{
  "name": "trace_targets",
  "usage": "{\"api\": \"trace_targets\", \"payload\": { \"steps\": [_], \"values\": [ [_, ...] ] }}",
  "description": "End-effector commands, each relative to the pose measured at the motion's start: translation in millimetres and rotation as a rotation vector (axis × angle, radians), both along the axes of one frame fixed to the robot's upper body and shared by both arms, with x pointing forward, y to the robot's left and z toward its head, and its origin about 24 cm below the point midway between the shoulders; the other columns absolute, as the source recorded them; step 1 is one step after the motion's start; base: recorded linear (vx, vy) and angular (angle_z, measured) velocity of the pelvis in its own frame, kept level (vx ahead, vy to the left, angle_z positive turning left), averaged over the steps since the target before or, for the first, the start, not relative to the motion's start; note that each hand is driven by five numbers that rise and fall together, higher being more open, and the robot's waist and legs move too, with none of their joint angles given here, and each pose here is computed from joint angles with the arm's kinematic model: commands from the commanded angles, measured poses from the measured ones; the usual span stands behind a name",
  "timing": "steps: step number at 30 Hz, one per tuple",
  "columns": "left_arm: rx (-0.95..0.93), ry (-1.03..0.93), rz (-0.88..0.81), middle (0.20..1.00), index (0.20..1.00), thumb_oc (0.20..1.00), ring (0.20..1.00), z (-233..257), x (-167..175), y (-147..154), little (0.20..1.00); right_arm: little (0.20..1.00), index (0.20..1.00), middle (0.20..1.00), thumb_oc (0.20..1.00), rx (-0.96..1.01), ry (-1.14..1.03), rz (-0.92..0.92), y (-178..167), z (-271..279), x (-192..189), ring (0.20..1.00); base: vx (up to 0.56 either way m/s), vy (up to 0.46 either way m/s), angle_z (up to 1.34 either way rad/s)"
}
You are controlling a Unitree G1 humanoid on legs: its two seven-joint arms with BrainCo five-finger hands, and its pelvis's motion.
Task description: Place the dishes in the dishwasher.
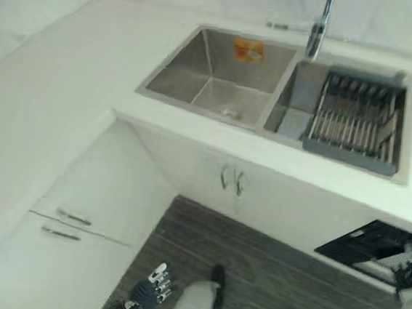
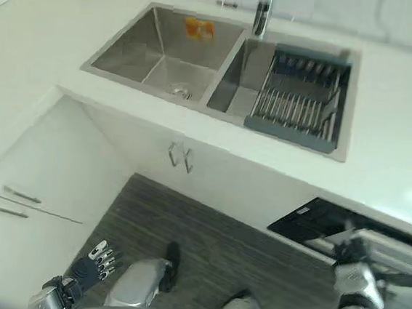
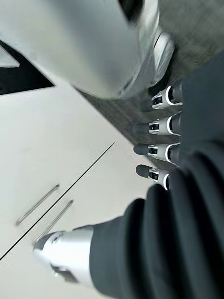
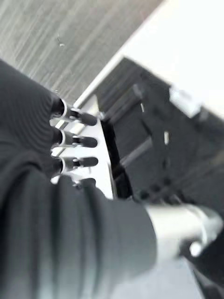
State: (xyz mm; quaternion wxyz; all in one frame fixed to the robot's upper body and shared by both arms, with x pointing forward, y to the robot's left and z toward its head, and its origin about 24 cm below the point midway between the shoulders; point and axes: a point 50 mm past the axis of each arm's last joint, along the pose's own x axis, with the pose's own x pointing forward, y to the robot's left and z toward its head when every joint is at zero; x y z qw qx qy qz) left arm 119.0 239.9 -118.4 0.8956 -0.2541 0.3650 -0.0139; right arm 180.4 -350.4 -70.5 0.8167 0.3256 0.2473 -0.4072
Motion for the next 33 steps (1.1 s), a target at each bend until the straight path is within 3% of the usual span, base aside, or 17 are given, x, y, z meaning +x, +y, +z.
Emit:
{"api": "trace_targets", "payload": {
  "steps": [1,6,12,20,33],
  "values": [
    [0.098,-0.041,0.010,1.000,1.000,1.000,1.000,5.6,11.4,10.9,1.000,1.000,1.000,1.000,1.000,-0.106,-0.086,0.062,-16.1,22.8,20.0,1.000,0.08,-0.171,0.10],
    [0.196,0.026,0.012,1.000,1.000,1.000,1.000,-1.0,17.8,21.0,1.000,1.000,1.000,1.000,1.000,-0.084,0.075,0.146,1.2,-22.6,-35.7,1.000,0.02,-0.143,0.25],
    [0.251,0.094,0.083,1.000,1.000,1.000,1.000,-10.7,15.3,21.5,1.000,1.000,1.000,1.000,1.000,0.015,0.200,0.222,31.1,-53.4,-68.0,1.000,-0.02,-0.119,0.24],
    [0.280,0.181,0.129,1.000,1.000,1.000,1.000,-21.5,1.3,18.4,1.000,1.000,1.000,1.000,1.000,-0.004,0.297,0.440,65.8,-70.4,-77.1,1.000,0.00,-0.032,-0.09],
    [0.256,0.201,0.140,1.000,1.000,1.000,1.000,-26.4,-5.1,11.8,1.000,1.000,1.000,1.000,1.000,-0.089,0.426,0.701,81.5,-78.2,-86.4,1.000,0.00,-0.004,-0.01]
  ]
}}
